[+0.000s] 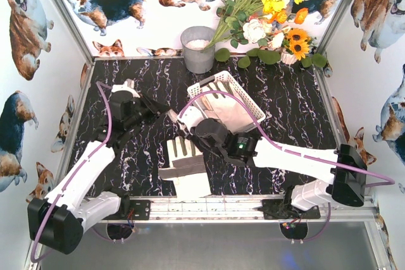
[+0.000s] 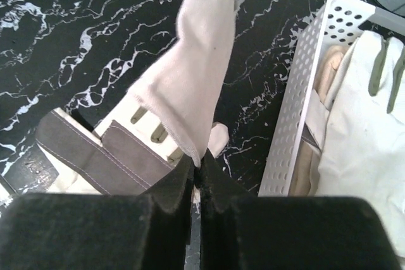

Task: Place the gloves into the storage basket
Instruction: Pair the glove with the glove.

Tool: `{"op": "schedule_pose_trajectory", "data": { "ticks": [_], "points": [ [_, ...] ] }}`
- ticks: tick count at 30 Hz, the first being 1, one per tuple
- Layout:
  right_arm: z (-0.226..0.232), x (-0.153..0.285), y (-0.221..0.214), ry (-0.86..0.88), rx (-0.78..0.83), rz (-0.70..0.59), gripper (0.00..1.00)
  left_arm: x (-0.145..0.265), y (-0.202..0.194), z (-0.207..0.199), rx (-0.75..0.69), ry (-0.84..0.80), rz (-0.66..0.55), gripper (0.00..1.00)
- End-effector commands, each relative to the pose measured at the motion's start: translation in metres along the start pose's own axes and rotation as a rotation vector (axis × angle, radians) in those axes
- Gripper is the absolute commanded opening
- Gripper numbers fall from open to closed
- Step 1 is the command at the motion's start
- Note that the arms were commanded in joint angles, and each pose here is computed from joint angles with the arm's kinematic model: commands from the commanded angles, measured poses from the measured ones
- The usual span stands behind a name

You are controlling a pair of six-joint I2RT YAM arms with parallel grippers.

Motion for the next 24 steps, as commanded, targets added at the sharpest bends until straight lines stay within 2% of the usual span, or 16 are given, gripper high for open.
{"op": "schedule_pose_trajectory", "data": {
  "ticks": [1,4,11,17,24],
  "points": [
    [-0.010,0.011,0.008,-0.069,-0.032,-0.062,0.00,-0.004,-0.005,-0.007,-0.029,-0.061,0.042,0.28],
    [-0.008,0.011,0.002,-0.054,-0.033,-0.051,0.00,-0.007,-0.013,-0.002,-0.025,-0.057,0.081,0.51],
    [-0.004,0.003,-0.006,-0.046,-0.029,-0.021,0.00,-0.005,-0.042,0.020,0.012,-0.035,0.204,0.76],
    [-0.002,-0.001,-0.003,-0.035,-0.023,-0.019,0.00,0.004,-0.048,0.017,0.058,-0.058,0.195,0.83],
    [-0.002,-0.001,-0.009,-0.031,-0.006,-0.005,0.00,0.004,-0.056,0.005,0.081,-0.099,0.197,0.81]
  ]
}}
Point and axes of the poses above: each gripper's point midway between its finger pads, its own x axis back along the fingers, its own z axis along the line the jaws close on, y = z × x, the point moved 9 cm from there along x, back along the fingers, and after that the axes turned 4 degrees about x, right-handed, at the moved point
